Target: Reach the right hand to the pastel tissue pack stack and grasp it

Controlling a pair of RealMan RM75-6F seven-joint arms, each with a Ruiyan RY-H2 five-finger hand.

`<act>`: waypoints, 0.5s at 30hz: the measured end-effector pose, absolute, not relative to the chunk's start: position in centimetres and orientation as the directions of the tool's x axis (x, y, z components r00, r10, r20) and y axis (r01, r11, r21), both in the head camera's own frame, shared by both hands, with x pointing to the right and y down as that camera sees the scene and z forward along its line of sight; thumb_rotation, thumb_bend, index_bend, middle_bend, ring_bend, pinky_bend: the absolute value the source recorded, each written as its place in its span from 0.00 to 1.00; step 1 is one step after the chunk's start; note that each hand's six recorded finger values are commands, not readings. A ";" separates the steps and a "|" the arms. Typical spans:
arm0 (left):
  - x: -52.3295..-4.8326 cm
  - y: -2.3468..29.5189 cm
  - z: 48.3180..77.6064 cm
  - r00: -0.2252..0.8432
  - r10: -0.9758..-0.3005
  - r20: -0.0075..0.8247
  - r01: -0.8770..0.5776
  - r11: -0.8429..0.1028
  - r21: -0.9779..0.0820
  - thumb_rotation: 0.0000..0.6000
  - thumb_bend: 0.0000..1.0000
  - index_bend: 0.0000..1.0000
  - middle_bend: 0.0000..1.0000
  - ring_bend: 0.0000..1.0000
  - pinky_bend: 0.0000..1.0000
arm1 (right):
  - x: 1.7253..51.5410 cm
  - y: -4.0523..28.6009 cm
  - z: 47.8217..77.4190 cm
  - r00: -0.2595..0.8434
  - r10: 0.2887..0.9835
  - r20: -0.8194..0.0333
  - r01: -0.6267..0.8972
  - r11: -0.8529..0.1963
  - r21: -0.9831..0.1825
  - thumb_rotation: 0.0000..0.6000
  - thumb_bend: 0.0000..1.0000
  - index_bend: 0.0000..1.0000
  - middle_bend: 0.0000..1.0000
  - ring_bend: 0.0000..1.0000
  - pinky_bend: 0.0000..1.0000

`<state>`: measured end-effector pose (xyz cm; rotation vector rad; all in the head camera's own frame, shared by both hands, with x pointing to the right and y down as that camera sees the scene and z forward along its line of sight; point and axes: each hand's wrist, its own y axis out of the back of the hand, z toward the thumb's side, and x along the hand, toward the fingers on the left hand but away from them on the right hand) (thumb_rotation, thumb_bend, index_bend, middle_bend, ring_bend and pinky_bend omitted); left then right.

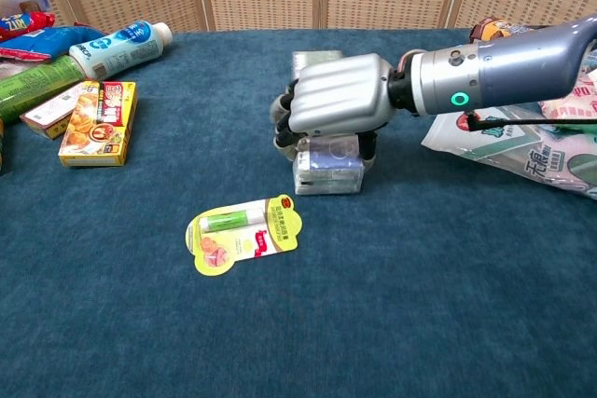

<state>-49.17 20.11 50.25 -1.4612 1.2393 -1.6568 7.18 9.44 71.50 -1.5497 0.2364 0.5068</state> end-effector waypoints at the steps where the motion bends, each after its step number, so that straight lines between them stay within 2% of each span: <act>1: -49.1 20.1 50.3 -0.212 -0.887 0.410 -0.141 -0.387 -0.911 1.00 0.00 0.00 0.00 0.00 0.00 | 7.4 9.5 71.3 0.879 0.159 -0.450 -0.445 -0.067 -0.893 1.00 0.11 0.58 0.68 0.32 0.48; 7: -48.7 20.1 50.4 -0.199 -0.888 0.415 -0.145 -0.392 -0.909 1.00 0.00 0.00 0.00 0.00 0.00 | 8.3 8.8 69.2 0.894 0.160 -0.419 -0.415 -0.058 -0.908 1.00 0.11 0.59 0.68 0.32 0.49; 11: -48.6 20.2 50.4 -0.195 -0.888 0.416 -0.147 -0.393 -0.908 1.00 0.00 0.00 0.00 0.00 0.00 | 8.5 8.2 67.4 0.902 0.170 -0.396 -0.395 -0.041 -0.918 1.00 0.11 0.59 0.69 0.33 0.58; 15: -48.4 20.2 50.5 -0.189 -0.887 0.422 -0.155 -0.397 -0.905 1.00 0.00 0.00 0.00 0.00 0.00 | 8.4 7.4 65.3 0.910 0.189 -0.369 -0.374 -0.010 -0.927 1.00 0.11 0.59 0.69 0.33 0.60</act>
